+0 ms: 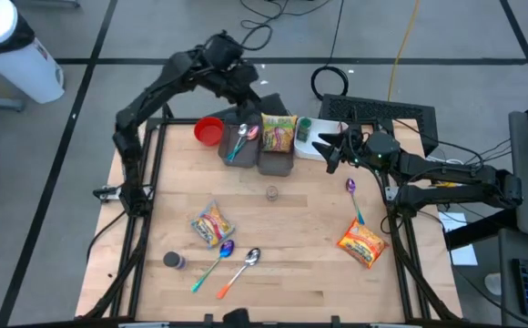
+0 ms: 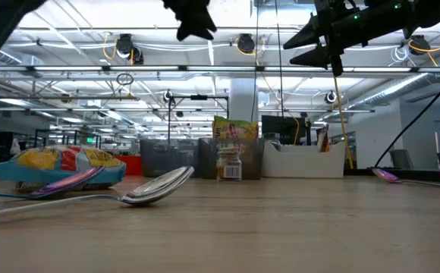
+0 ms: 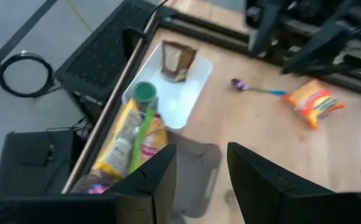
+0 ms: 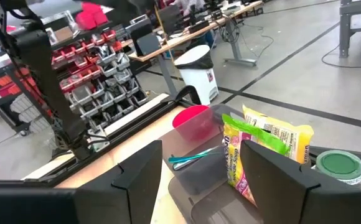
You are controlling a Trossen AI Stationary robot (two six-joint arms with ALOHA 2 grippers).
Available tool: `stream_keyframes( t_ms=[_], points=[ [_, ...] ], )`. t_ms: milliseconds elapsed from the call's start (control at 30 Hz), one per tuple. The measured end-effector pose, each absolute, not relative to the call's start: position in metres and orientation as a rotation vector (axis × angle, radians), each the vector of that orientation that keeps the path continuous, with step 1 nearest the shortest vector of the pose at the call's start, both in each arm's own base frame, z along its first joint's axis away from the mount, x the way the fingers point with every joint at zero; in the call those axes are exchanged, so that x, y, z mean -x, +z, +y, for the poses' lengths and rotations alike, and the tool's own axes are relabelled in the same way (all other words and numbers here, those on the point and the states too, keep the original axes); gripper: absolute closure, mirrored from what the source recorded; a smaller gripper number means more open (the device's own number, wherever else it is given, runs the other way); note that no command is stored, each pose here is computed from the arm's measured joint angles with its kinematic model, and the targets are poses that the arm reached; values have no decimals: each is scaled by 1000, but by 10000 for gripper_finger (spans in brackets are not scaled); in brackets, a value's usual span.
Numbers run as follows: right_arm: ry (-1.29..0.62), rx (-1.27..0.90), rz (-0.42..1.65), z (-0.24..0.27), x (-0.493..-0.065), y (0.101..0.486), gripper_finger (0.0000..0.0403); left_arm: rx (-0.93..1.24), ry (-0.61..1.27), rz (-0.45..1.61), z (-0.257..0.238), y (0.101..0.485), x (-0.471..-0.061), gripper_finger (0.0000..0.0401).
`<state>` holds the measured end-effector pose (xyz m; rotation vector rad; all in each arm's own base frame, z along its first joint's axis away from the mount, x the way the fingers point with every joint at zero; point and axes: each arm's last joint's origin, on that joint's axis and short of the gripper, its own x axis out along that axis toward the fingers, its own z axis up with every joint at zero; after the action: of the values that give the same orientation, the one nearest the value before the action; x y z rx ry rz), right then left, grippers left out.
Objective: Pick & Place Food Item
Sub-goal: Put the bottom purple and blue spoon into the left black bin
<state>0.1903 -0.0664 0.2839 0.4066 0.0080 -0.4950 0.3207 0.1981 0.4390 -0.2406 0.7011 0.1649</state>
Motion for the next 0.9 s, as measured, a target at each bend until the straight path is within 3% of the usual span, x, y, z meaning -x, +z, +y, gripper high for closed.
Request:
stream_keyframes(
  t_ms=[200, 600, 900],
  points=[
    [-382, -444, 36, -63, -192, 283, 192, 276, 163, 623, 169, 438, -309, 251],
    [-271, -487, 100, -57, -193, 279, 192, 456, 307, 314, 79, 372, -265, 251],
    [-274, -500, 129, -56, -192, 268, 192, 615, 374, 367, 8, 338, -219, 252]
  ],
)
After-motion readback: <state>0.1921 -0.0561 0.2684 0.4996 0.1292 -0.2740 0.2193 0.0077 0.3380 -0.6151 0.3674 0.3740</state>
